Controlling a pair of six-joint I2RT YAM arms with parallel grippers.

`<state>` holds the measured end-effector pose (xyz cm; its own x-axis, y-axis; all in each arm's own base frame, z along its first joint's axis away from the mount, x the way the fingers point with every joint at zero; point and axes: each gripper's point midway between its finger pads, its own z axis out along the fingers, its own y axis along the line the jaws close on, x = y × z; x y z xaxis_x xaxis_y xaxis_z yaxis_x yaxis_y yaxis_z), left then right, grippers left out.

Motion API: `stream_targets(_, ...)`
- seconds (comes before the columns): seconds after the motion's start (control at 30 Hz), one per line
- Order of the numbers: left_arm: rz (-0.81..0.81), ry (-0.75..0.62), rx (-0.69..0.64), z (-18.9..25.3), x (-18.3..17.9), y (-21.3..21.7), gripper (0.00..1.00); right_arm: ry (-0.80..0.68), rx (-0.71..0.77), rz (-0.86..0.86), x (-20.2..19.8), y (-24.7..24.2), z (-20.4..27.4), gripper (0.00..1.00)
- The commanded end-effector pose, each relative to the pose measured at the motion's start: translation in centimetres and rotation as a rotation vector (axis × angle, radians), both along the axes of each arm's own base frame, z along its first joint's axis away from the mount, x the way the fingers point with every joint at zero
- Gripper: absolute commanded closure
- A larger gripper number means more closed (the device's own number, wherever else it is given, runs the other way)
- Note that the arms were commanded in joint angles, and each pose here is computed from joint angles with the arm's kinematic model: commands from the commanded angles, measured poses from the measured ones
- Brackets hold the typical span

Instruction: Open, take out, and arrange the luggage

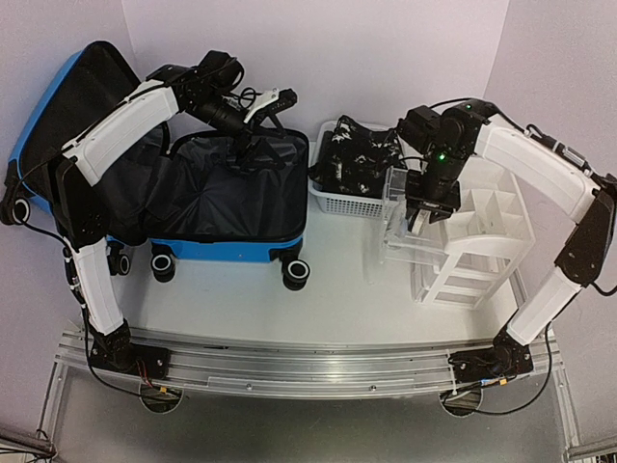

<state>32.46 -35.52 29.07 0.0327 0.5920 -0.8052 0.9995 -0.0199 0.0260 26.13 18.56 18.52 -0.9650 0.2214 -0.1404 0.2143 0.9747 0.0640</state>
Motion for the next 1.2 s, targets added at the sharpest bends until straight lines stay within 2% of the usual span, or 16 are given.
stream_targets(0.0,-0.014,-0.028,-0.045,2.5,-1.3,0.3,0.00,0.106,-0.237,0.004,-2.4,-4.9,0.2,0.60)
stream_targets(0.13,-0.013,-0.032,-0.049,2.7,-1.3,0.3,0.00,0.077,-0.254,0.001,-1.2,-5.1,0.0,0.76)
stream_targets(0.4,-0.012,-0.030,-0.039,2.6,-1.5,0.5,0.00,0.078,-0.247,0.015,-0.9,-4.8,0.1,0.88)
stream_targets(0.6,-0.016,-0.029,-0.045,2.6,-1.4,0.3,0.00,-0.061,-0.353,0.121,2.8,-5.4,3.3,0.99)
stream_targets(0.67,-0.015,-0.030,-0.047,2.7,-1.4,0.3,0.00,-0.074,-0.429,0.180,3.9,-5.8,3.2,1.00)
stream_targets(0.77,-0.012,-0.033,-0.046,2.9,-1.5,0.4,0.00,-0.004,-0.505,0.264,4.4,-6.0,1.6,1.00)
stream_targets(1.07,-0.010,-0.037,-0.042,2.9,-1.5,0.5,0.00,0.053,-0.580,0.318,5.7,-5.8,-0.4,1.00)
stream_targets(1.1,-0.010,-0.037,-0.041,2.9,-1.5,0.5,0.00,0.062,-0.591,0.328,5.8,-5.8,-0.7,0.99)
stream_targets(1.17,-0.010,-0.034,-0.040,2.8,-1.5,0.5,0.00,0.093,-0.602,0.347,5.9,-5.7,-1.6,0.89)
